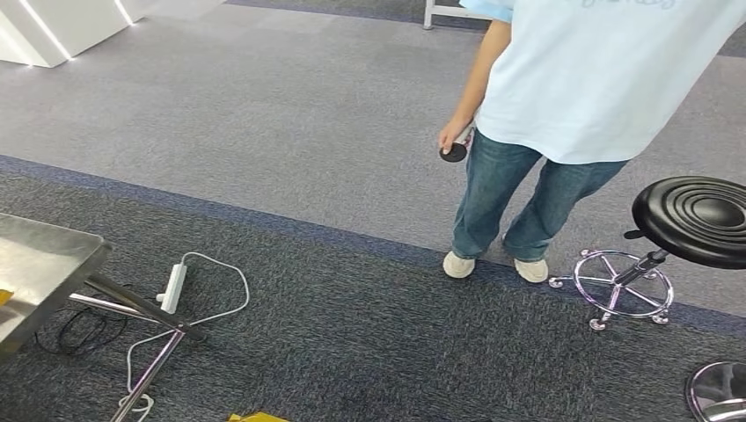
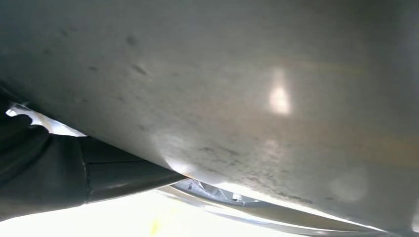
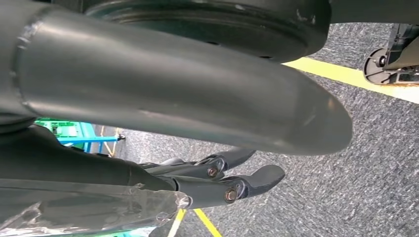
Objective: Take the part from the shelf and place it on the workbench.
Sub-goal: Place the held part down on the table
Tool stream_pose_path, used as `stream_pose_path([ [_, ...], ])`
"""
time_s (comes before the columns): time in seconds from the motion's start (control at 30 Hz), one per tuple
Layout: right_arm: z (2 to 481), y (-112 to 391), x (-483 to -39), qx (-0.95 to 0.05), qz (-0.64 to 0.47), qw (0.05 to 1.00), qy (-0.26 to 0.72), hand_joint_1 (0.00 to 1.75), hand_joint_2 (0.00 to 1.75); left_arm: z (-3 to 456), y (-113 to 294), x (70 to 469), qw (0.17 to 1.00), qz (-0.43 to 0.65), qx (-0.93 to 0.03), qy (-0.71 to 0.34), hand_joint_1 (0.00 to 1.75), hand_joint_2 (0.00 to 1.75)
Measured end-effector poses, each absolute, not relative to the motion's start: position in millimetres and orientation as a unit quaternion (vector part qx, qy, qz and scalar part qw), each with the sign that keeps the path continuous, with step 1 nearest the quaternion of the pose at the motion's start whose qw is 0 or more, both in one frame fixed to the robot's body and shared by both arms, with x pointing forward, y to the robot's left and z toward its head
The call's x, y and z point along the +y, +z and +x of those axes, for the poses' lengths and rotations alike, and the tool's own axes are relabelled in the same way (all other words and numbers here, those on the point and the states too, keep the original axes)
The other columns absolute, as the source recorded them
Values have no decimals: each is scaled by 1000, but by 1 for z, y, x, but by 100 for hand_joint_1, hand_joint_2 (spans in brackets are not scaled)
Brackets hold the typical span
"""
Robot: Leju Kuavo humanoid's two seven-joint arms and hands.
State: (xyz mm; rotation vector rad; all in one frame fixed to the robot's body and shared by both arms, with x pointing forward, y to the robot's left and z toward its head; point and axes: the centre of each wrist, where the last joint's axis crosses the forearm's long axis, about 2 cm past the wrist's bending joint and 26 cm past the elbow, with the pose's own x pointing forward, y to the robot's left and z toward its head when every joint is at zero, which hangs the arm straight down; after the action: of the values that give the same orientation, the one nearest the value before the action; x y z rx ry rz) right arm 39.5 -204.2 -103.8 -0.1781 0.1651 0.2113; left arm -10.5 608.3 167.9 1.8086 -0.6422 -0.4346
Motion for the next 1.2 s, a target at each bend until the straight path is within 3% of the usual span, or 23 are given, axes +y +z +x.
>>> stream_pose_path([
  [0.33,39,-104,-204,82,-87,987,107,0,0,-15,165,612,566,759,-263,-184,175,175],
  [0.47,39,-104,-204,82,-87,987,108,0,0,-17,166,613,570,757,-250,-200,0,175],
  [0.5,39,-104,-204,82,-87,987,108,0,0,-18,166,614,571,756,-246,-204,0,175],
  [0.63,39,-104,-204,82,-87,987,108,0,0,-19,166,616,577,751,-233,-220,0,0],
  [1.2,39,-104,-204,83,-86,987,108,0,0,-22,166,624,609,714,-229,-259,0,0],
])
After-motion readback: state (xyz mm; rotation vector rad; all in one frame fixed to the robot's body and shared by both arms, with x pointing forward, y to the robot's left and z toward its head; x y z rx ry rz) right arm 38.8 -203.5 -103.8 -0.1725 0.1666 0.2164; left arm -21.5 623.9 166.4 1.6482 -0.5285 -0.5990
